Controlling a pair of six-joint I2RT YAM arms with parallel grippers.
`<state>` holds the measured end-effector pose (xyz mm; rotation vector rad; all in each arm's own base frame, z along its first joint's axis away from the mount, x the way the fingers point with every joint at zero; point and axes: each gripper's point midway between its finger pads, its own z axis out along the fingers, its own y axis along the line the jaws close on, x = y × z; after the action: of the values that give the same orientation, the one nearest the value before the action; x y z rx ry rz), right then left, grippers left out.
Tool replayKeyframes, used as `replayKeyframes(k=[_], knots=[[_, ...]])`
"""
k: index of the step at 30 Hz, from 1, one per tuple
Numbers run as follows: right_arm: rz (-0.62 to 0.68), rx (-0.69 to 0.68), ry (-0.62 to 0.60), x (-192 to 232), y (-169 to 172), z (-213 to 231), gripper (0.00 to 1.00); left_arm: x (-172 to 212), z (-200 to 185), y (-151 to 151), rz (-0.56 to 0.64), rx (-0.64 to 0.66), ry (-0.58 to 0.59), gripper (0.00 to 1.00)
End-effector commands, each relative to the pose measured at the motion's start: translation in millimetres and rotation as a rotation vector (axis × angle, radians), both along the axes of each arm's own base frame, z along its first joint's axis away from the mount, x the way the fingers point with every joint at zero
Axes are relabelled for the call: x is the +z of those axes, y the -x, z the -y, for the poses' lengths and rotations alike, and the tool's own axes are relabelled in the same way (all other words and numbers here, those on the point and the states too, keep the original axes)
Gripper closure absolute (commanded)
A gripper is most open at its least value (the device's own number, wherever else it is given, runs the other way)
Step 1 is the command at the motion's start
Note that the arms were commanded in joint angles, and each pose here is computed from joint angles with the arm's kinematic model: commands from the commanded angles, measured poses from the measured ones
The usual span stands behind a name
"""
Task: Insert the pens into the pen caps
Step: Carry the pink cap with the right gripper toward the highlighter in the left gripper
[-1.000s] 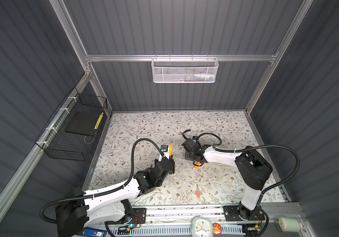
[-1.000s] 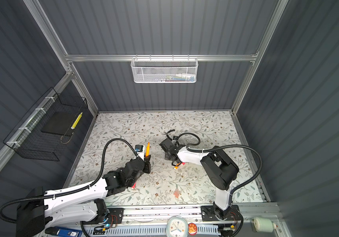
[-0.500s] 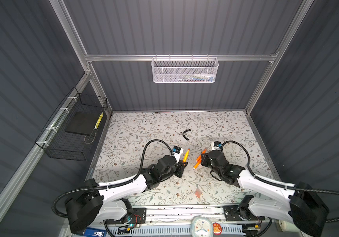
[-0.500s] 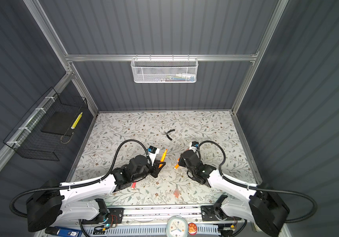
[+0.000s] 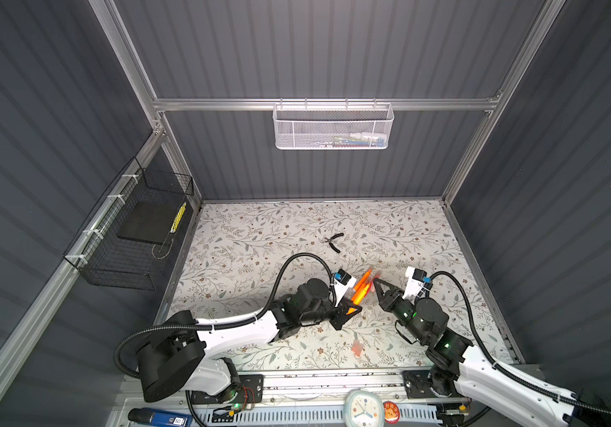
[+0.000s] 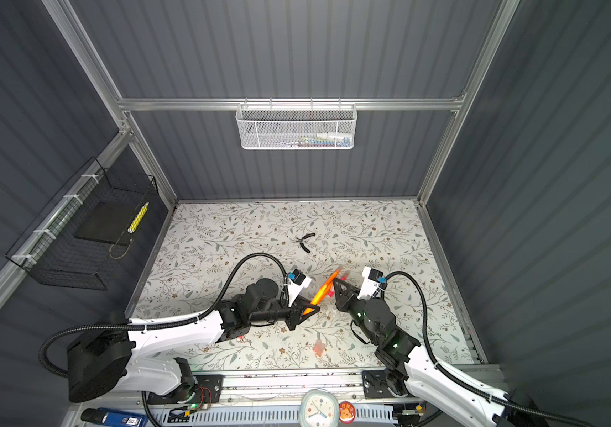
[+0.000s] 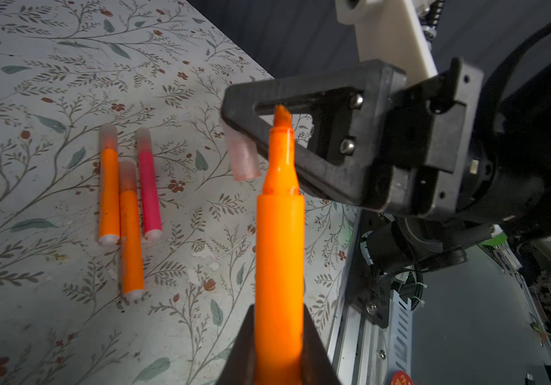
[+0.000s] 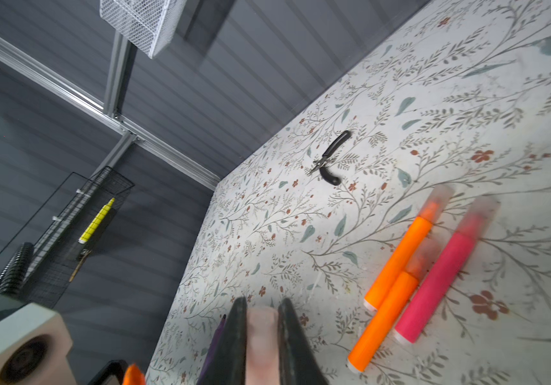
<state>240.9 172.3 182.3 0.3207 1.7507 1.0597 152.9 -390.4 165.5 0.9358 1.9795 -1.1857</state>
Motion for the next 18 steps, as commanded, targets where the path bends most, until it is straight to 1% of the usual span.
replayKeyframes(k=[1, 8, 10, 15, 18], knots=[[0.083, 0.062, -0.114, 22, 6, -9, 1.00, 6, 7, 5, 0.026, -0.044, 0.001, 1.00], [0.128, 0.123, -0.190, 29, 9, -20, 1.00, 3, 6, 2, 0.019, -0.018, -0.008, 1.00], [0.140, 0.105, -0.198, 26, 9, -16, 1.00, 2, 3, -2, 0.025, 0.007, -0.012, 1.00], [0.087, 0.012, -0.163, 11, 2, -1, 1.00, 3, -5, -9, 0.043, 0.068, -0.016, 1.00], [0.088, -0.011, -0.158, 11, 3, 5, 1.00, 6, -6, -9, 0.047, 0.068, -0.008, 1.00]])
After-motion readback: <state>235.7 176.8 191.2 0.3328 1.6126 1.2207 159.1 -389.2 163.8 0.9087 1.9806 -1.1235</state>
